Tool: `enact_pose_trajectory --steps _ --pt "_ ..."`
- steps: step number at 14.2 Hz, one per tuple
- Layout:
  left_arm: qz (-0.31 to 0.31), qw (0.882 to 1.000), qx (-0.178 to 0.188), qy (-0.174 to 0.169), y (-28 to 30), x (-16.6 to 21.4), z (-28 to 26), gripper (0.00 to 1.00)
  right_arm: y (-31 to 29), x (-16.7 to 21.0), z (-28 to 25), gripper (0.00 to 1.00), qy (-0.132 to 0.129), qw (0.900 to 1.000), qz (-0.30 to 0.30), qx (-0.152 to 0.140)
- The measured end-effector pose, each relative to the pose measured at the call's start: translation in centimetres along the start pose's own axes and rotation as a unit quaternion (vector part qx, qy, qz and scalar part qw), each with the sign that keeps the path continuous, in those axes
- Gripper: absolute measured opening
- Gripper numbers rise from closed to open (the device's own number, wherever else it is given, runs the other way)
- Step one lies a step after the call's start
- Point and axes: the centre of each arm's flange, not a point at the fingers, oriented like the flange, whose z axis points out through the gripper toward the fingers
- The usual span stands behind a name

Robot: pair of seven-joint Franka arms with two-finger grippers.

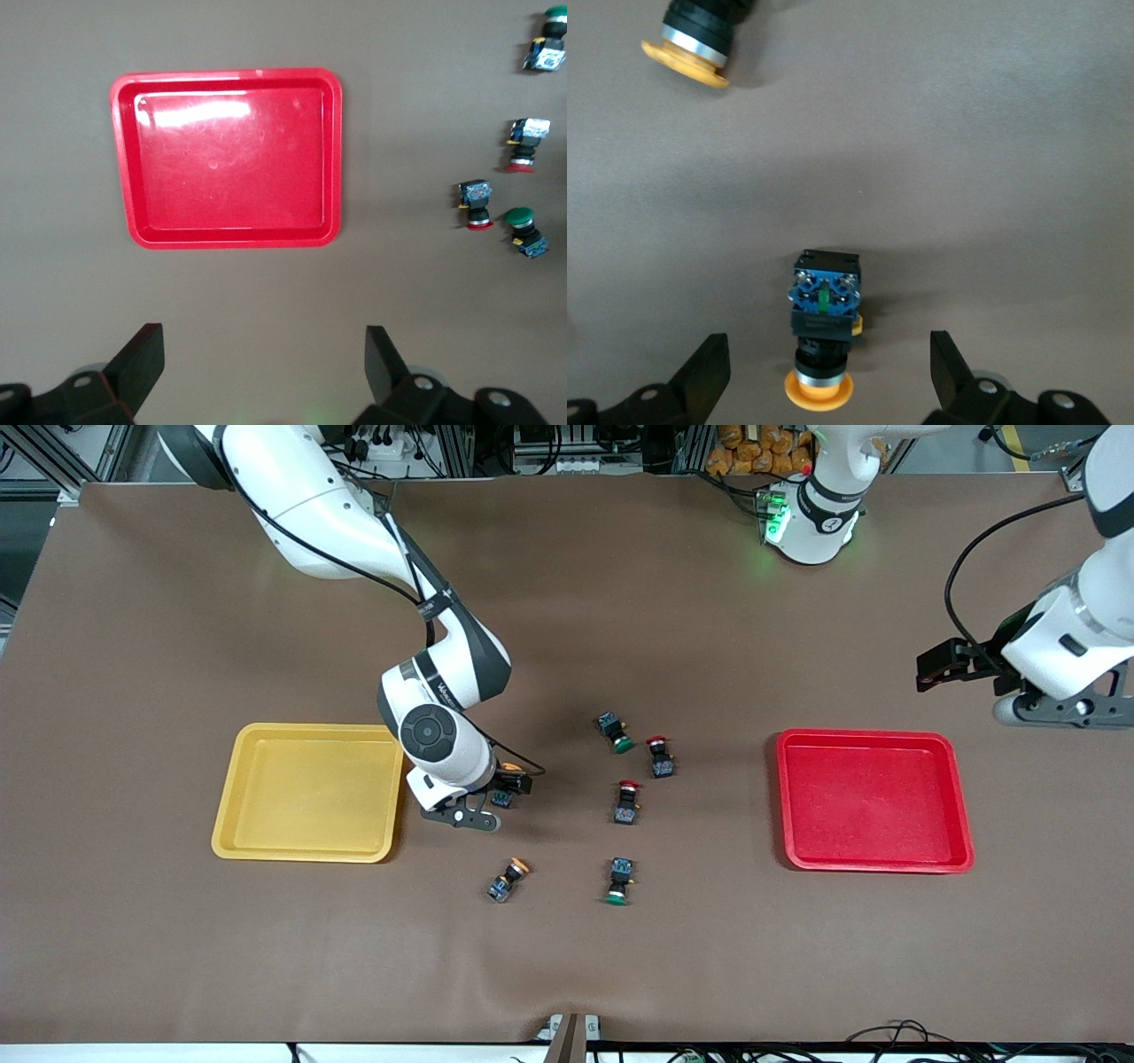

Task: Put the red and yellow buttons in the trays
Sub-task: 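Grasp the orange button with the right gripper while the left gripper reaches out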

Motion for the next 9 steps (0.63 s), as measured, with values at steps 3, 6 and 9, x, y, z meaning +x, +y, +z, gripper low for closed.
enact_pose_trajectory --steps 3,6,9 --pt "0.023 0.999 0.001 -0.023 2.8 1.4 3.0 1.00 -1.2 -0.8 0.6 1.00 0.012 1.000 0.005 0.007" --pt "0.033 0.999 0.003 -0.031 6.6 3.3 6.6 1.00 -2.3 -2.5 2.2 1.00 0.020 1.000 -0.001 0.003" --pt "0.023 0.999 0.004 -0.032 9.2 4.7 10.1 1.00 -1.5 -2.4 3.6 1.00 0.036 0.999 -0.012 -0.007"
